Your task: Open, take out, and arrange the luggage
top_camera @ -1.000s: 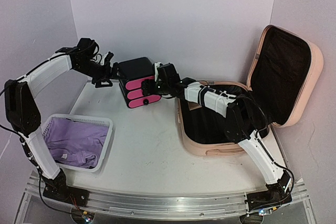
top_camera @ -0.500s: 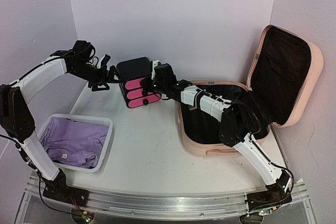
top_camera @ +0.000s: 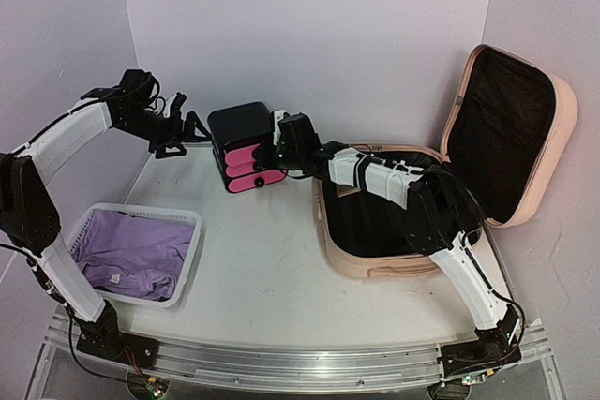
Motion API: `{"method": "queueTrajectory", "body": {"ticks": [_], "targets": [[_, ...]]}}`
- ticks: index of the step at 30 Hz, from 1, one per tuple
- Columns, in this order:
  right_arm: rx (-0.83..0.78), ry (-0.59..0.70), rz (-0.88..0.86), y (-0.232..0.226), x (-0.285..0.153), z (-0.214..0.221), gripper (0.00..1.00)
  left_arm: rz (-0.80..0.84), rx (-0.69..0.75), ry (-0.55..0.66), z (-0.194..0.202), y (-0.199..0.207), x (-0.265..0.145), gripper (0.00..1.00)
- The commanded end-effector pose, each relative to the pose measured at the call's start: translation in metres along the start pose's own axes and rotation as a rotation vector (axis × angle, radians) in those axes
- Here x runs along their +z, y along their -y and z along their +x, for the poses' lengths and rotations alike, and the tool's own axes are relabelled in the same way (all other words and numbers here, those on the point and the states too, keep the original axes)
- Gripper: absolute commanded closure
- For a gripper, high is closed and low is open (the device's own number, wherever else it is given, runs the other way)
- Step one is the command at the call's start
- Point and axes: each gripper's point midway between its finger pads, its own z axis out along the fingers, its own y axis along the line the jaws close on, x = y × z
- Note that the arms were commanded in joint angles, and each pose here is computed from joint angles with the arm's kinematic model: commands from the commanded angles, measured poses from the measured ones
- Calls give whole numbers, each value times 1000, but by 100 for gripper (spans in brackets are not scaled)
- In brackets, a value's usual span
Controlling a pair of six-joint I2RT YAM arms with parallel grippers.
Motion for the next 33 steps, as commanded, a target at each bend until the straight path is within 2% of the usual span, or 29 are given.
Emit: {"method": "queueTrajectory", "body": {"ticks": [1,7,14,33], "targets": [[-10,17,-121,-58,-47,-29,100,44,65,119,-33,25,-32,4],[-10,-40,-123,-60,-71,-5,100,63,53,120,-42,27,-29,4],[-24,-53,-142,-70,-96,1,100,65,47,119,-45,26,-26,4],[-37,-50,-142,-81,-125,17,100,46,31,138,-52,20,-28,3]]}}
